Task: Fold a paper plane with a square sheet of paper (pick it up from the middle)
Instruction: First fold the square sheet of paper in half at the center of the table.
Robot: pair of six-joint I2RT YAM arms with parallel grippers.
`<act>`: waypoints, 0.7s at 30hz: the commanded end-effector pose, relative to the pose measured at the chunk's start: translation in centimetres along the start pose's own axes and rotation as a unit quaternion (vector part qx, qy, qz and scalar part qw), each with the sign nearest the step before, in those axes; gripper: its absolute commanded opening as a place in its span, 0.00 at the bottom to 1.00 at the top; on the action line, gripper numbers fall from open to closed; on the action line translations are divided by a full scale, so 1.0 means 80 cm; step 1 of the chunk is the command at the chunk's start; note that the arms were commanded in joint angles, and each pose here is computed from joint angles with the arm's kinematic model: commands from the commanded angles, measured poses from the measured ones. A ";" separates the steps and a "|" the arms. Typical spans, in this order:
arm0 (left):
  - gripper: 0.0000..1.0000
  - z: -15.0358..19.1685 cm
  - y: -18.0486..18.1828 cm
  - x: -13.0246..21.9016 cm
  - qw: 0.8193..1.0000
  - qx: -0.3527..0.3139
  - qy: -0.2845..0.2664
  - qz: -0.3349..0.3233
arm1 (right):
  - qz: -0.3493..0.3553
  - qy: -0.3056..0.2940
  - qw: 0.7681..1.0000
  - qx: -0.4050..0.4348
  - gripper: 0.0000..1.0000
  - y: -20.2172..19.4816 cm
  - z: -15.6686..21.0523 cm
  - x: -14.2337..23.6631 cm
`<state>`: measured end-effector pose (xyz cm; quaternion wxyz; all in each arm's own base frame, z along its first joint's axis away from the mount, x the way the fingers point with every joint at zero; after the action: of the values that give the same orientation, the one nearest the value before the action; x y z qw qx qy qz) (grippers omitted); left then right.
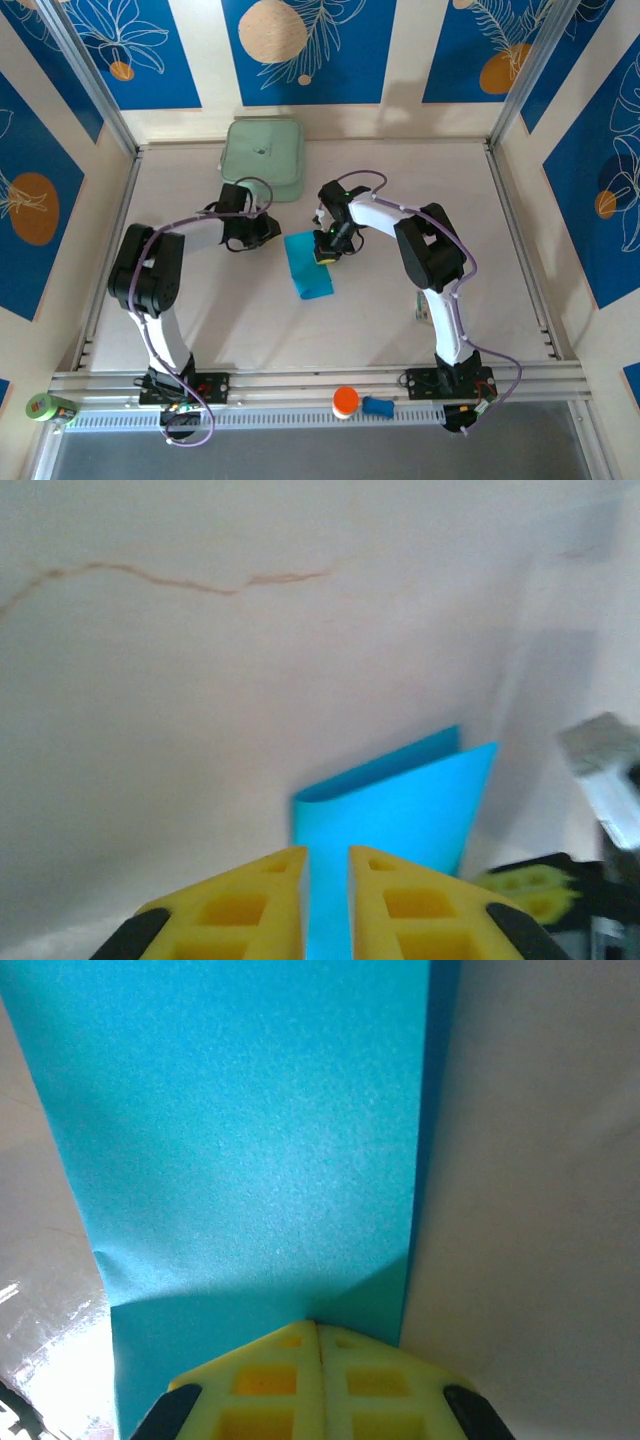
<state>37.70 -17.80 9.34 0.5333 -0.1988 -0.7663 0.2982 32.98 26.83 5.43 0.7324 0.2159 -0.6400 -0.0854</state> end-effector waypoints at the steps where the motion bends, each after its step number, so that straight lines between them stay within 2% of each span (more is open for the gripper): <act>1: 0.18 0.005 -0.035 -0.002 0.998 -0.004 -0.005 0.060 | 0.180 0.081 0.980 -0.039 0.00 -0.101 0.038 -0.066; 12: 0.18 0.016 -0.008 -0.048 0.999 0.013 0.049 -0.021 | 0.180 0.084 0.979 -0.038 0.00 -0.104 0.039 -0.068; 18: 0.18 0.008 0.040 -0.043 0.993 0.034 0.048 -0.102 | 0.182 0.083 0.979 -0.038 0.00 -0.106 0.039 -0.066; 21: 0.18 -0.004 0.045 -0.027 0.992 0.035 0.036 -0.115 | 0.183 0.084 0.979 -0.038 0.00 -0.106 0.039 -0.065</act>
<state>38.37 -19.62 6.16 0.5865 -0.1628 -0.7425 0.2798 32.94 26.83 5.37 0.7328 0.2199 -0.6390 -0.0798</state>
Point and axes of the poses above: each hand's point on the last joint's axis, 136 mm out from that joint toward the fingers, its own x axis back along the fingers, its own y axis along the line the jaws close on, z = x × y, the point moved 5 cm from there along x, back along the fingers, and after that the axes turned 3 degrees about -x, right-handed, at the moved point
